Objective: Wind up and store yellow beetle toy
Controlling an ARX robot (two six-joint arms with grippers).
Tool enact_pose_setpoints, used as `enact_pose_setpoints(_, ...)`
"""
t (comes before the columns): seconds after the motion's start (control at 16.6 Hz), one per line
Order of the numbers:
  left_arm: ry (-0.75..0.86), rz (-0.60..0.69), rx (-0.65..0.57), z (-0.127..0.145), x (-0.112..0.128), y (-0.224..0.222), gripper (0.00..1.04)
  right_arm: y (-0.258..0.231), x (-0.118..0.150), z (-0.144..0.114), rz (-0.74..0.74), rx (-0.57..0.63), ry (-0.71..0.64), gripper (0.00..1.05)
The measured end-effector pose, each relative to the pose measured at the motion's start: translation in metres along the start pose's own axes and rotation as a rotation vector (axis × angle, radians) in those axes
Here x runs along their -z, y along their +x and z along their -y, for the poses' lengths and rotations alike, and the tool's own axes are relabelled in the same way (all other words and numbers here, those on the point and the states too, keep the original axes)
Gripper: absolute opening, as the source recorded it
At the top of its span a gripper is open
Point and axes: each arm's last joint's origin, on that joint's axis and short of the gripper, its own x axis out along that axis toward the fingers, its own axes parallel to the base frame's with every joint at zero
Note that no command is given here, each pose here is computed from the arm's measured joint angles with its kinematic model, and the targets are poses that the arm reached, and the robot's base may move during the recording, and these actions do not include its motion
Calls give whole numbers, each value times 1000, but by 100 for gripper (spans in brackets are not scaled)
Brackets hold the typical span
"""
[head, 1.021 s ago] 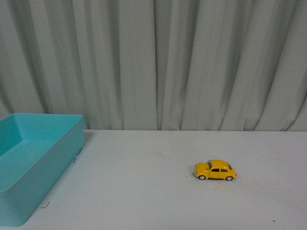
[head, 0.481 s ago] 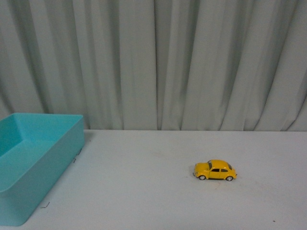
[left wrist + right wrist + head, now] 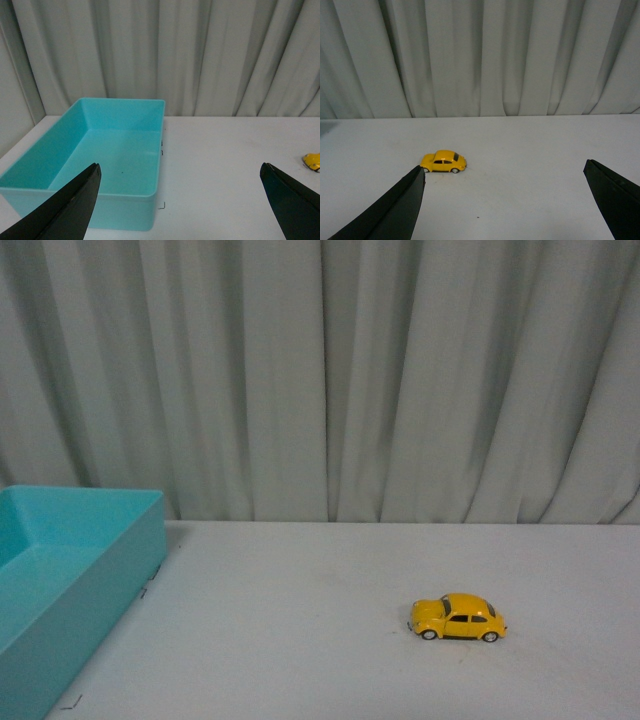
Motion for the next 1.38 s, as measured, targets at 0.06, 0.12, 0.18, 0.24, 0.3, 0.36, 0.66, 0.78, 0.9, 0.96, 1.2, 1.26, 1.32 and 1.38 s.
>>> enact_pose_setpoints(0.06, 0, 0, 0, 0, 0, 0, 98, 0, 0, 0, 0, 0, 0, 98)
enact_pose_setpoints(0.12, 0, 0, 0, 0, 0, 0, 98, 0, 0, 0, 0, 0, 0, 98)
enact_pose_setpoints(0.18, 0, 0, 0, 0, 0, 0, 98, 0, 0, 0, 0, 0, 0, 98)
enact_pose_setpoints(0.24, 0, 0, 0, 0, 0, 0, 98, 0, 0, 0, 0, 0, 0, 98)
enact_pose_setpoints(0.3, 0, 0, 0, 0, 0, 0, 98, 0, 0, 0, 0, 0, 0, 98)
enact_pose_setpoints(0.36, 0, 0, 0, 0, 0, 0, 98, 0, 0, 0, 0, 0, 0, 98)
enact_pose_setpoints(0.66, 0, 0, 0, 0, 0, 0, 98, 0, 0, 0, 0, 0, 0, 98)
enact_pose_setpoints(0.78, 0, 0, 0, 0, 0, 0, 98, 0, 0, 0, 0, 0, 0, 98)
enact_pose_setpoints(0.9, 0, 0, 0, 0, 0, 0, 98, 0, 0, 0, 1, 0, 0, 98)
enact_pose_setpoints(0.96, 0, 0, 0, 0, 0, 0, 98, 0, 0, 0, 0, 0, 0, 98)
enact_pose_setpoints(1.2, 0, 0, 0, 0, 0, 0, 98, 0, 0, 0, 0, 0, 0, 98)
enact_pose_setpoints(1.26, 0, 0, 0, 0, 0, 0, 98, 0, 0, 0, -1, 0, 0, 98)
enact_pose_setpoints(1.32, 0, 0, 0, 0, 0, 0, 98, 0, 0, 0, -1, 0, 0, 98)
enact_pose_setpoints(1.38, 0, 0, 0, 0, 0, 0, 98, 0, 0, 0, -1, 0, 0, 98)
